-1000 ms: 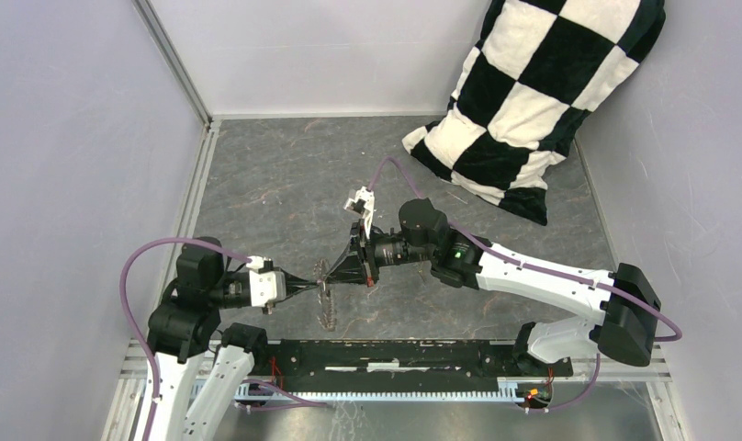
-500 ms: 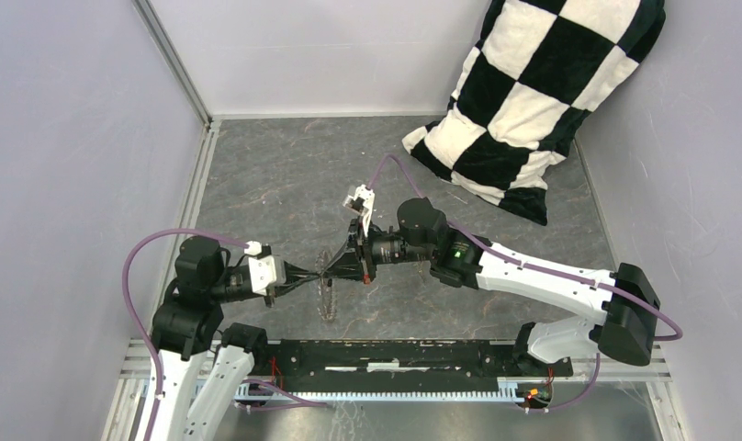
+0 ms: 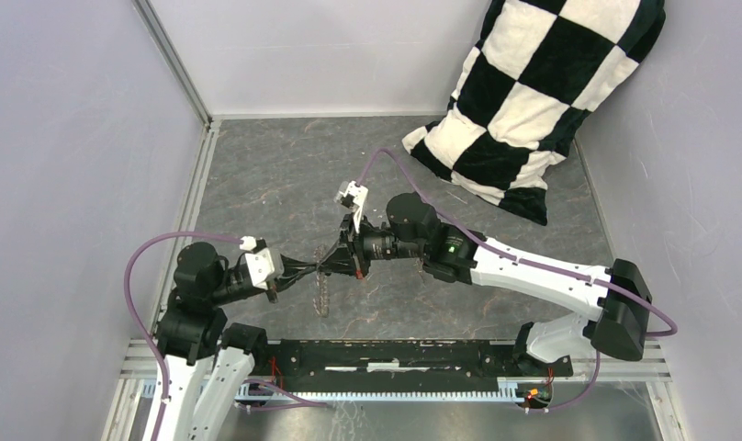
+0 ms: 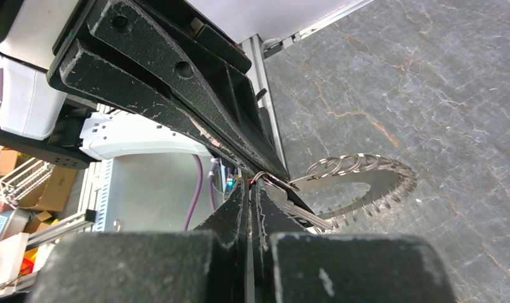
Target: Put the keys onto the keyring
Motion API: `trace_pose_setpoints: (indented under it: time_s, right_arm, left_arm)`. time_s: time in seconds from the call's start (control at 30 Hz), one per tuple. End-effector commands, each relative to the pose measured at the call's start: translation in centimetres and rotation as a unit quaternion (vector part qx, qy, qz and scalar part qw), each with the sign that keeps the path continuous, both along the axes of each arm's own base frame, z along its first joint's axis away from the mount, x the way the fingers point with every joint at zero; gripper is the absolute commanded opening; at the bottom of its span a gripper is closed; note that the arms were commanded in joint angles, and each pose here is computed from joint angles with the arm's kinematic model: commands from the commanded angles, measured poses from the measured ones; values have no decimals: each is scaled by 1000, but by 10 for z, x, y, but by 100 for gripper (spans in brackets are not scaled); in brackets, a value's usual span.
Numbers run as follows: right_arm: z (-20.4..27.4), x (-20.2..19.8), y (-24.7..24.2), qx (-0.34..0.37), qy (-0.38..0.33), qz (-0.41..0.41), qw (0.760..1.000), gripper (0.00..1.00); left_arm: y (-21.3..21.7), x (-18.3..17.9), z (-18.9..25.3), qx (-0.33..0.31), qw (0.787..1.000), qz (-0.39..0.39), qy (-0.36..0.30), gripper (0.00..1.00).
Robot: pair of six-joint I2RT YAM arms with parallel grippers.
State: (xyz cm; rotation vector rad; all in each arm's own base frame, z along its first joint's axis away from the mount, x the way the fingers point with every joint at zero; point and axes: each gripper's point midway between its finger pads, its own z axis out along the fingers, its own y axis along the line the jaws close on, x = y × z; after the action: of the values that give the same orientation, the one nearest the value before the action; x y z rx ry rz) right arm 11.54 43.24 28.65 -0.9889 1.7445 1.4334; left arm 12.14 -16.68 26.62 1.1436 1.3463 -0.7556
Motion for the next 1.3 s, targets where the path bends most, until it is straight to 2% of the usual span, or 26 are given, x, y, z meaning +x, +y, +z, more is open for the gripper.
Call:
trace_pose_setpoints:
  time_s: [0.0,0.2,0.57,0.67,0.87,1.07,1.27]
  right_arm:
    - [39,-19,20,50,-34,35,998,0]
    - [42,-24,24,41,-40,47,997,0]
    - [44,-18,20,-21,-45,30,998,1]
    - [45,-15,18,-26,-41,19,999,10]
    - [56,-18,17,-24,-24,18,999,16]
    - [69,-21,20,-17,-4,19,1000,19]
    - [71,-18,17,-21,1,4,1000,20]
  left_arm:
    - [-6,6,36,-51,997,-3,-55,2]
    - [-8,7,36,-53,997,-9,-54,2]
    - [-19,-3,56,-103,989,-65,-87,2]
    - [-20,-8,62,-104,987,-75,-98,2]
    - [-19,-7,79,-144,983,-63,-99,2]
    - [-19,-8,96,-216,972,-53,-72,2]
    - [-18,-14,98,-235,968,-59,-59,2]
